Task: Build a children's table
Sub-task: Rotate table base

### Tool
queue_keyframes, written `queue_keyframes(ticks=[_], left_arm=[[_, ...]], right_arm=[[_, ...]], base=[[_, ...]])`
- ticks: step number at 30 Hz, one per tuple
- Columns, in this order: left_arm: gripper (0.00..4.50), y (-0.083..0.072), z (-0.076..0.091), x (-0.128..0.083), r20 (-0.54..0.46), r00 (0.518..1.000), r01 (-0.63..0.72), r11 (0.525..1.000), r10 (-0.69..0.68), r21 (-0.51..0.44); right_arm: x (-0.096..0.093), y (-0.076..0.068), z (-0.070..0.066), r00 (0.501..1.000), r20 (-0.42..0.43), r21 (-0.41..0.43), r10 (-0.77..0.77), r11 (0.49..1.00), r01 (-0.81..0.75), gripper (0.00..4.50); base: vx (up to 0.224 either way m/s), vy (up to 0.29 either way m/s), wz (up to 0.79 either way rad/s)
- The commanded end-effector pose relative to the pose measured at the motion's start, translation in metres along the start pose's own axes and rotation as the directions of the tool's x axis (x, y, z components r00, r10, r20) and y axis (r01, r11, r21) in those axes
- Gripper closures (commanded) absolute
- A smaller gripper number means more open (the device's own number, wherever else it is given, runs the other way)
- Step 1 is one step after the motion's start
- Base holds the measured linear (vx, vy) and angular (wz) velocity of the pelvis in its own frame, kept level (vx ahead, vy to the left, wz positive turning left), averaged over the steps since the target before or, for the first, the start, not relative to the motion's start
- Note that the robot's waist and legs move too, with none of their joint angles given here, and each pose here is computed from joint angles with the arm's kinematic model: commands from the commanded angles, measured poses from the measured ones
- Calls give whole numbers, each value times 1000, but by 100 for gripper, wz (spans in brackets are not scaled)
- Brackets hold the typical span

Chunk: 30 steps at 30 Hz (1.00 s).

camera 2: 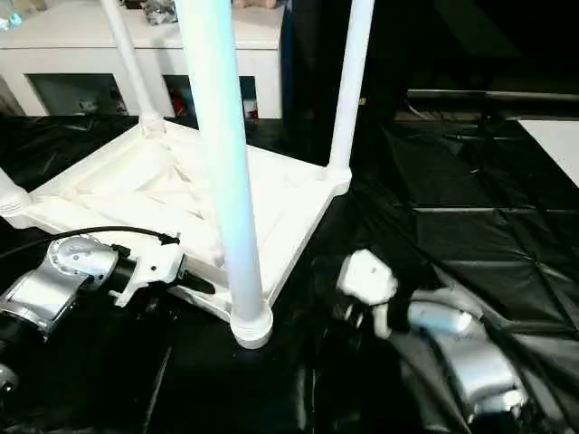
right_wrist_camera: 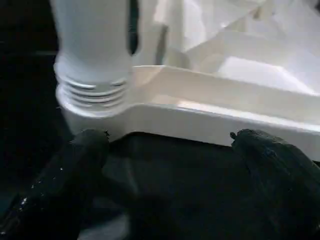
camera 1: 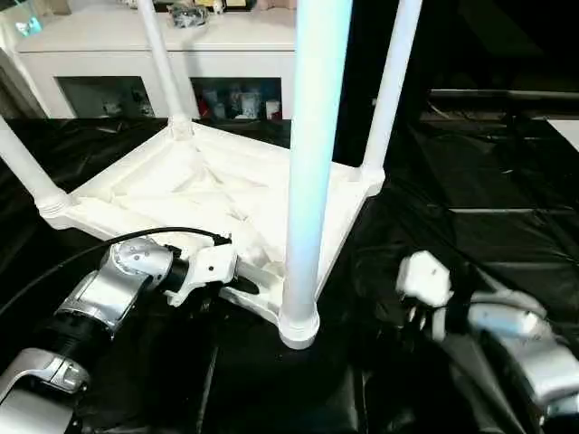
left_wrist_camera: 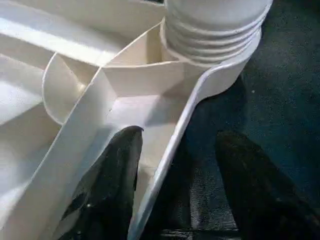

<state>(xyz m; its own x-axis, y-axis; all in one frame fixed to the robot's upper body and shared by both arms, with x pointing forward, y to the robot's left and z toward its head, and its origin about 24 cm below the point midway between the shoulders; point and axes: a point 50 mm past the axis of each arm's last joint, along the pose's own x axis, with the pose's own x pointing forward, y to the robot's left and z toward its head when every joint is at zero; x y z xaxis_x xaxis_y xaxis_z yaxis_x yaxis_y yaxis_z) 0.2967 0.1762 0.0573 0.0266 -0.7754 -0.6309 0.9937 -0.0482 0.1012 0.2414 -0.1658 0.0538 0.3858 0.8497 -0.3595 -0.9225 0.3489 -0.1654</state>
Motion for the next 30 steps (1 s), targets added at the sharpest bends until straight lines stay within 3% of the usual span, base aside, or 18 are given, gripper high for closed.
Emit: queue_keyframes(ticks=[1, 15, 16, 18, 21, 25, 30], left_arm=[[215, 4, 3, 0, -19, 1000, -8, 1000, 8, 27], [318, 5, 14, 25, -70, 991, 118, 989, -112, 88], [326, 7, 17, 30, -75, 989, 131, 987, -124, 91], [340, 8, 17, 32, -85, 989, 129, 987, -122, 95], [369, 11, 17, 32, -107, 988, 119, 988, -109, 96], [392, 13, 11, 21, -110, 992, 63, 995, -54, 78], [421, 4, -14, 7, -132, 990, -53, 997, 46, -48]], right_arm=[[2, 1, 7, 1000, 15, -15, 19, 1000, -18, 0], [-6, 7, 14, 999, 38, -23, 24, 999, -23, 0], [-10, 10, 19, 995, 79, 14, 66, 998, -67, 0], [-11, 12, 20, 992, 82, 26, 101, 994, -103, 0], [-11, 15, 21, 983, 38, -8, 178, 984, -178, 0], [-4, 11, 27, 984, 51, -30, 172, 985, -170, 0], [2, 4, 25, 991, 42, -51, 129, 991, -127, 0]], base=[[0, 0, 0], [0, 0, 0], [0, 0, 0], [0, 0, 0], [0, 0, 0], [0, 0, 0], [0, 0, 0]])
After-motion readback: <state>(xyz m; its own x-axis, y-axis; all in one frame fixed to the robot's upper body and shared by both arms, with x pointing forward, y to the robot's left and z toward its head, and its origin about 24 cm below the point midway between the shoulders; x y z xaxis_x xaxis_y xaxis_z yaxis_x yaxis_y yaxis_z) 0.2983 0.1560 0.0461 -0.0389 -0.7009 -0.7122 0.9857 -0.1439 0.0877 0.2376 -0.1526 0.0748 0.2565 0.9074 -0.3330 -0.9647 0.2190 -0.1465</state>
